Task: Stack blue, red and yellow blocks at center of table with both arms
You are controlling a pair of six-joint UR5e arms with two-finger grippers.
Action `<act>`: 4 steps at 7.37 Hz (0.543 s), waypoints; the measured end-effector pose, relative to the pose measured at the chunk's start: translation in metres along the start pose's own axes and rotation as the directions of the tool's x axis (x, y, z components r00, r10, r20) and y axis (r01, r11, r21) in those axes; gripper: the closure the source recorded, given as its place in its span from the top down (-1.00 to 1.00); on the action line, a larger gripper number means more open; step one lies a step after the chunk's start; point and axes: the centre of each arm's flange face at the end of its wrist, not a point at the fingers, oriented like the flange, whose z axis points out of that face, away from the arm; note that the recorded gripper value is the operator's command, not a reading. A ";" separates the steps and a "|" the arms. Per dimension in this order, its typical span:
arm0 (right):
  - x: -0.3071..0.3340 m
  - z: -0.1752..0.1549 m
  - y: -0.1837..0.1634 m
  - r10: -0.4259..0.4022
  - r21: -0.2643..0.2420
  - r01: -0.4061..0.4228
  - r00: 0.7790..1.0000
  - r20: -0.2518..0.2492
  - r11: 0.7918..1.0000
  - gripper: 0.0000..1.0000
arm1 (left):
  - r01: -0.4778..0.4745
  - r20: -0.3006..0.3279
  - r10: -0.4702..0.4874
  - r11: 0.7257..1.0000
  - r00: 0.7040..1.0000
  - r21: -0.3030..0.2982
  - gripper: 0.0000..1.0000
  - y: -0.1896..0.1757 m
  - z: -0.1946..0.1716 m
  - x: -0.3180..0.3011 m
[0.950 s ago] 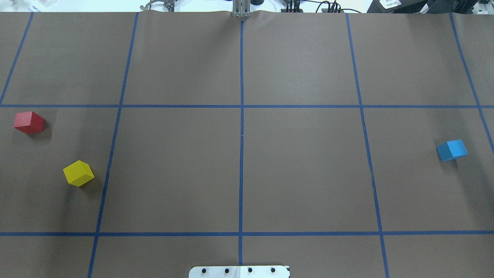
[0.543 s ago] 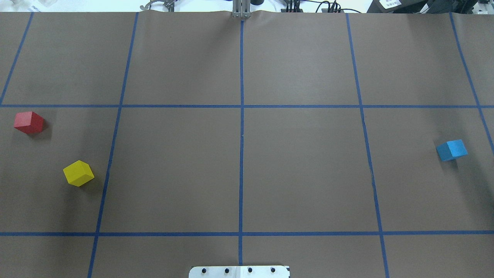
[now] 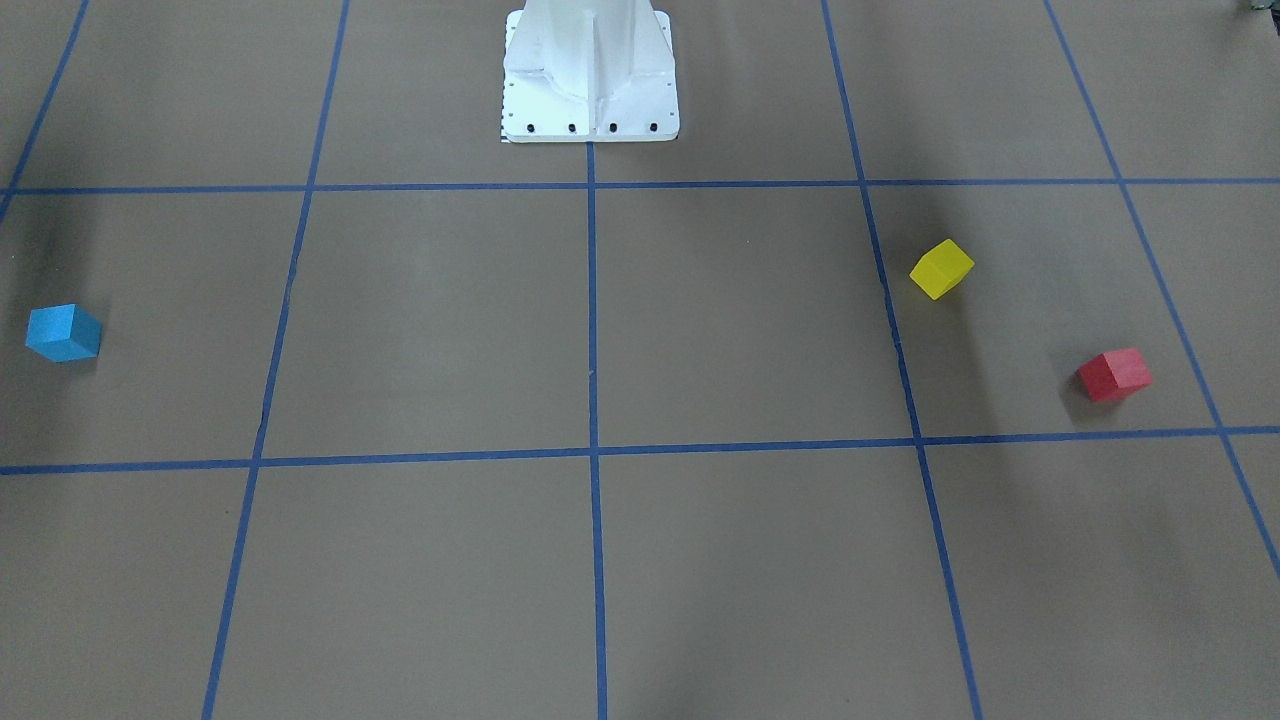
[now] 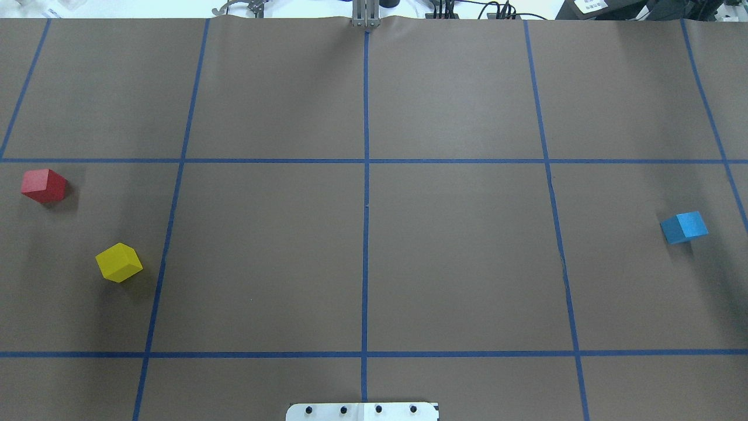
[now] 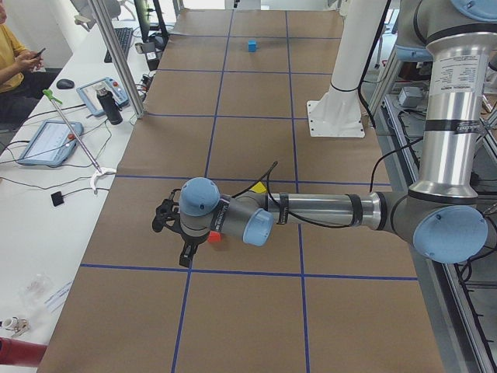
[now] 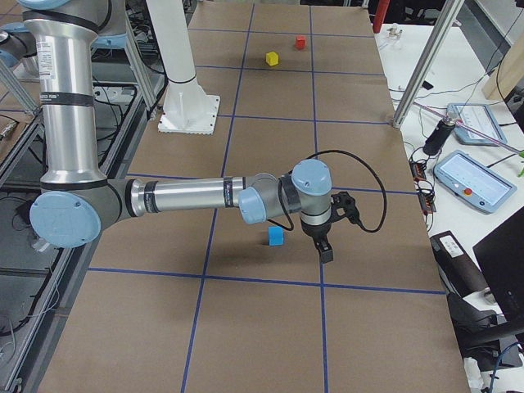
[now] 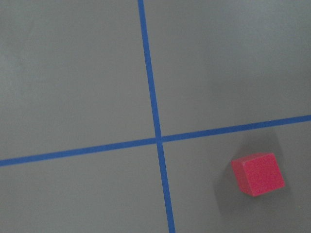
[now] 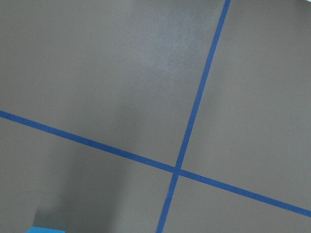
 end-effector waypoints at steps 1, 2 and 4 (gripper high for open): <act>-0.025 0.021 0.002 -0.019 0.004 0.019 0.999 0.033 1.000 0.97 | -0.012 -0.001 0.012 1.000 1.000 0.011 1.00 0.000 0.000 0.000; -0.052 0.041 0.004 0.021 0.010 -0.022 0.998 0.052 1.000 0.96 | -0.018 -0.001 0.018 1.000 1.000 0.016 1.00 0.001 0.000 0.000; -0.099 0.078 0.020 0.139 0.027 -0.141 0.989 0.056 0.990 0.94 | -0.027 -0.002 0.027 0.999 1.000 0.025 1.00 0.002 0.000 0.000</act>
